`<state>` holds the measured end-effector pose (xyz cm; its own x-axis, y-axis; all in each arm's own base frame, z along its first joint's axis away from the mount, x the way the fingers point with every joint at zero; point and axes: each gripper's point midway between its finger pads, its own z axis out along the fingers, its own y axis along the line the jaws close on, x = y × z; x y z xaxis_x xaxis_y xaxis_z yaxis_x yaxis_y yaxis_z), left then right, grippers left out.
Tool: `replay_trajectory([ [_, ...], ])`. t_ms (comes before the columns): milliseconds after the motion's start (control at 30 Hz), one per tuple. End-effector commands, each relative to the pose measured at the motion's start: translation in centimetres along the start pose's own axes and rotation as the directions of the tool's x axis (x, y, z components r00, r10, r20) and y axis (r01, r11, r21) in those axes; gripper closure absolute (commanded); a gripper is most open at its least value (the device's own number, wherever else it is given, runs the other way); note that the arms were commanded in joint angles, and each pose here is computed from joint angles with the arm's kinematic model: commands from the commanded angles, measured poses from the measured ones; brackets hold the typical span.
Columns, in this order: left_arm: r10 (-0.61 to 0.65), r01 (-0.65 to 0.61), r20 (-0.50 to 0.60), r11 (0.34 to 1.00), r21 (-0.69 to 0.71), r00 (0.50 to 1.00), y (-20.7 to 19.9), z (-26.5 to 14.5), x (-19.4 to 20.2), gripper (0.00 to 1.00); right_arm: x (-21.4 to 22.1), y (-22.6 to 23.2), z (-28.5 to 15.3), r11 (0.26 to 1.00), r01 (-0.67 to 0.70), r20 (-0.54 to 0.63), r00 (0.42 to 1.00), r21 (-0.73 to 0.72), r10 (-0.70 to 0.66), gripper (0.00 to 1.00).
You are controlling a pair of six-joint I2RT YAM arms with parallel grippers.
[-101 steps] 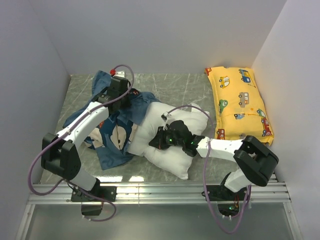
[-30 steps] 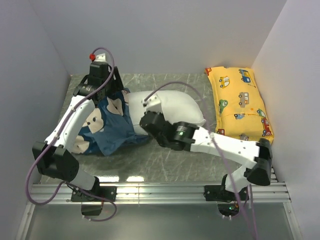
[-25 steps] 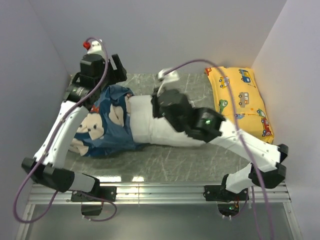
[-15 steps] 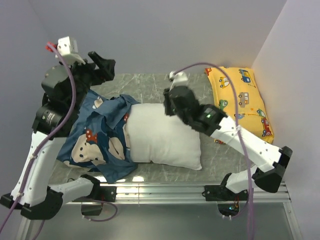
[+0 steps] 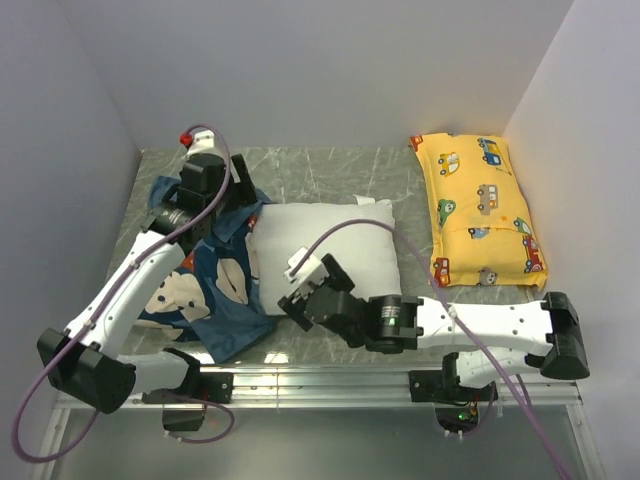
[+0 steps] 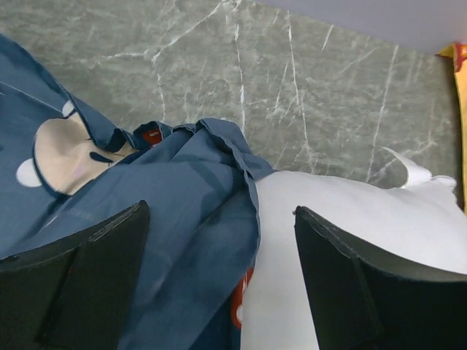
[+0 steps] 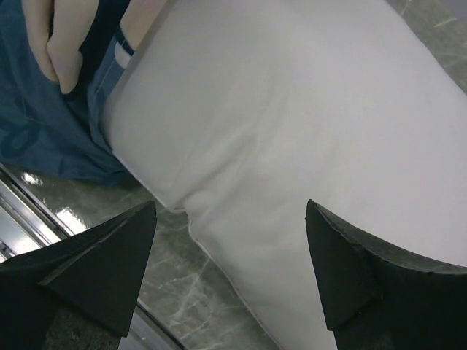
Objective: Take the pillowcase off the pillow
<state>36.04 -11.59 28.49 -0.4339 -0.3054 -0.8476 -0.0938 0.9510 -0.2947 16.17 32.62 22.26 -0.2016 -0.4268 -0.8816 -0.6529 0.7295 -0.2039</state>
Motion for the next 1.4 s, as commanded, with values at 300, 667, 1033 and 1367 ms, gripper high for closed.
replay_trajectory([
  [300, 0.07, -0.084, -0.177, 0.994, -0.074, 0.982, -0.6, 9.3, 5.5, 0.14, 6.9, 3.9, 5.9, 0.94, 0.286, -0.086, 0.958, 0.187, -0.274, 0.04],
  [667, 0.071, -0.069, -0.134, 0.997, 0.022, 0.988, -2.8, 7.1, 2.4, 0.15, 3.9, -1.6, 10.1, 0.91, 0.242, -0.144, 0.968, 0.337, -0.204, 0.64],
  [1033, -0.076, -0.029, 0.292, 0.939, 0.341, 0.954, -7.7, -9.3, -13.8, 0.15, -10.3, -4.2, 1.9, 0.997, 0.007, -0.037, 0.999, 0.071, -0.004, 0.96],
  [1367, -0.19, -0.009, 0.419, 0.903, 0.429, 0.888, -6.4, -18.4, -17.6, 0.15, -13.2, -13.0, 3.1, 0.979, -0.174, -0.008, 0.984, 0.109, 0.176, 0.94],
])
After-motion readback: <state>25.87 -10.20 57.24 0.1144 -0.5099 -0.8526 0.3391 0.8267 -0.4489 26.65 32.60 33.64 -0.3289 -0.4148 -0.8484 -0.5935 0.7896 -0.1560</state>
